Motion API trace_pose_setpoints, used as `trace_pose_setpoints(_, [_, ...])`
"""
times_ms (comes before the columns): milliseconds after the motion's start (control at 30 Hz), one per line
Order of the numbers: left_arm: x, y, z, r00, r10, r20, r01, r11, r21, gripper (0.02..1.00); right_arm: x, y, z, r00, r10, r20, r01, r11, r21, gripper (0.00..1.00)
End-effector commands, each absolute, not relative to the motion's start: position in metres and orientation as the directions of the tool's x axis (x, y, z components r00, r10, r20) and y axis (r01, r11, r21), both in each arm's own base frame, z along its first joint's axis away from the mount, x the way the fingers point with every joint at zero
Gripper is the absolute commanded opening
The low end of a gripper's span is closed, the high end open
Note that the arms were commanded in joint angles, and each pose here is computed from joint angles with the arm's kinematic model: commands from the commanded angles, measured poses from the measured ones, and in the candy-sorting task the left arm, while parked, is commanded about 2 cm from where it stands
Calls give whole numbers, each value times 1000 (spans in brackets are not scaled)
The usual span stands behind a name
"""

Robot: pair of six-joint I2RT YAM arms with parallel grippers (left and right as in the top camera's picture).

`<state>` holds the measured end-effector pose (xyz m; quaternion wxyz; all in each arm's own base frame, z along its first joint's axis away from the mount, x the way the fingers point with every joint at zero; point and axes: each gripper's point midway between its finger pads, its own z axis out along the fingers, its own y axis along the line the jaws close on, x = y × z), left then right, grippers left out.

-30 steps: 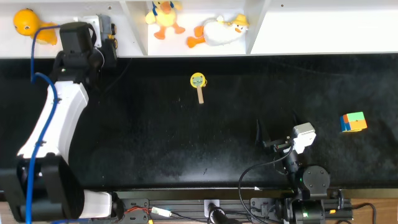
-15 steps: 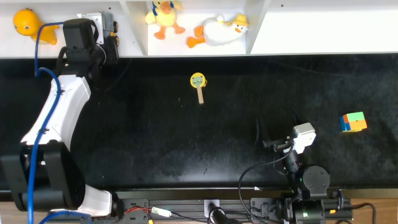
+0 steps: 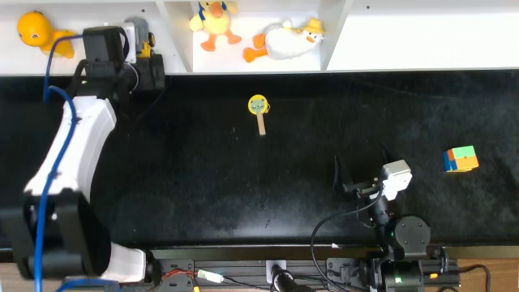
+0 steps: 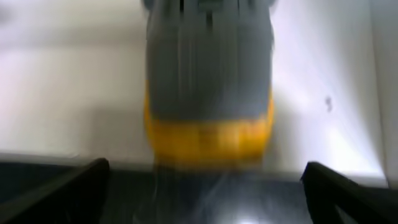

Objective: Store Toys

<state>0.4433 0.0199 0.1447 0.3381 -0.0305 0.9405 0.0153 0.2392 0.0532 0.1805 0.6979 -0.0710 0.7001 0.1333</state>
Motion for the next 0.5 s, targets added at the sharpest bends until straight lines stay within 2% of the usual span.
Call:
trace_pose_setpoints(33, [412, 7, 223, -698, -38, -715, -51, 999, -2, 998, 239, 55, 177, -17, 89, -996, -292, 952, 90, 996])
trace_pose_setpoints(267, [310, 3, 250, -767, -62, -638, -111, 993, 37, 998, 239, 55, 177, -17, 89, -996, -292, 952, 90, 996])
trace_pose_setpoints(500, [243, -3, 259, -726, -103, -680, -154, 988, 15, 996, 239, 55, 177, -17, 89, -996, -292, 952, 90, 996])
